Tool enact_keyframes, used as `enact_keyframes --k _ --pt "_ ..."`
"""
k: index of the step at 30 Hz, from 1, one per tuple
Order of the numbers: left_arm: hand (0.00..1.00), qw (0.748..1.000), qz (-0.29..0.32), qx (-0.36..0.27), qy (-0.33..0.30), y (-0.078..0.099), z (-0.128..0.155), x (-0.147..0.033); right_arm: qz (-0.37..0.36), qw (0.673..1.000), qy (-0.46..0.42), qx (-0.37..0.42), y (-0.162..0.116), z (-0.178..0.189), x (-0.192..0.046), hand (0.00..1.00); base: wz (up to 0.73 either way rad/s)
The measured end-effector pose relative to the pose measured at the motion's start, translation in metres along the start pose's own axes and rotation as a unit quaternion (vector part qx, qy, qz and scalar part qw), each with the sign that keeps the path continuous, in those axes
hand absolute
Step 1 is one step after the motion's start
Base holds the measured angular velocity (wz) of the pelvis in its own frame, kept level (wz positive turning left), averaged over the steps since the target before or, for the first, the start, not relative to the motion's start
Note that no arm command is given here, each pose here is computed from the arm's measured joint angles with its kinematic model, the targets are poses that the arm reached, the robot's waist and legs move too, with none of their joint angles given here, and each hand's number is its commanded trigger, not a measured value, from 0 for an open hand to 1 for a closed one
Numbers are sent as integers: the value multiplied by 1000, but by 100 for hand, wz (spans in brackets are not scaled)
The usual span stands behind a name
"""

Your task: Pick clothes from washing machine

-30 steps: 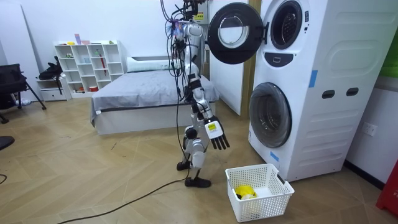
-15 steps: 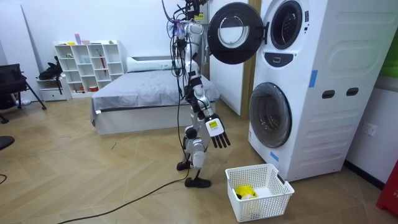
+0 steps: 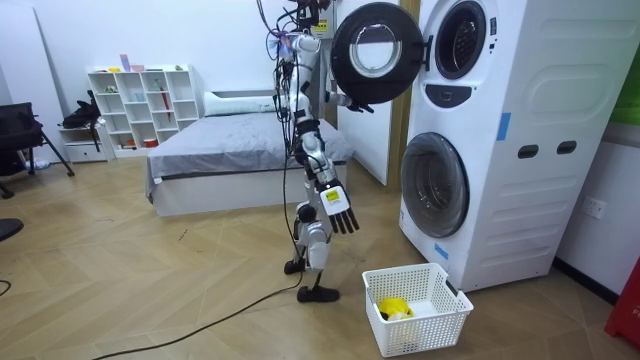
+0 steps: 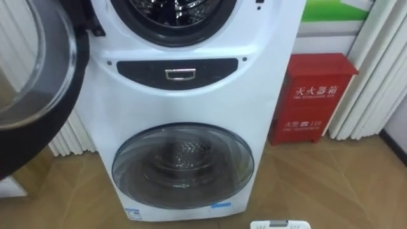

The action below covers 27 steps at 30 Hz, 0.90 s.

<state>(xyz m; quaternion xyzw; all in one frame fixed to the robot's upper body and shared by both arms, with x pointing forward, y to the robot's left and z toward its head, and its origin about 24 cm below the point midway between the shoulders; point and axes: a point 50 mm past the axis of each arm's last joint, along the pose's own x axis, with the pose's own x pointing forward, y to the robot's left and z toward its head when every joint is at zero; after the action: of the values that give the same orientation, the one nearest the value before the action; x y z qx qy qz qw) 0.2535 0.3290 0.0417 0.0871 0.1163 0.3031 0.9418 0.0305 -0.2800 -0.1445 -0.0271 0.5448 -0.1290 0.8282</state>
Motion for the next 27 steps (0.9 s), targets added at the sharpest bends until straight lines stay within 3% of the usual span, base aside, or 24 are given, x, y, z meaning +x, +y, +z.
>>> enact_keyframes --k 4,8,11,13,14,15,22,27 --pt "0 994 -67 85 -33 -35 16 -13 7 1000 -10 -13 6 10 4 0 43" --pt "0 979 -134 132 -74 -46 35 -29 9 1000 -23 -7 6 17 5 0 21" --pt "0 957 -151 133 -207 -44 101 -43 -5 1000 -28 2 3 22 6 0 39" --pt "0 912 -162 72 -370 -52 173 -67 3 999 -35 -7 7 32 10 0 -5" --pt "0 903 -147 88 -394 -50 182 -69 7 999 -36 -10 9 35 11 0 -50" --pt "0 899 -143 112 -399 -44 187 -67 11 999 -39 -14 13 38 12 0 -41" --pt "0 870 -219 101 -430 -56 189 -81 16 1000 -19 8 18 32 12 0 -17" --pt "0 859 -241 108 -439 -59 190 -84 8 1000 -22 2 14 34 12 0 -16"
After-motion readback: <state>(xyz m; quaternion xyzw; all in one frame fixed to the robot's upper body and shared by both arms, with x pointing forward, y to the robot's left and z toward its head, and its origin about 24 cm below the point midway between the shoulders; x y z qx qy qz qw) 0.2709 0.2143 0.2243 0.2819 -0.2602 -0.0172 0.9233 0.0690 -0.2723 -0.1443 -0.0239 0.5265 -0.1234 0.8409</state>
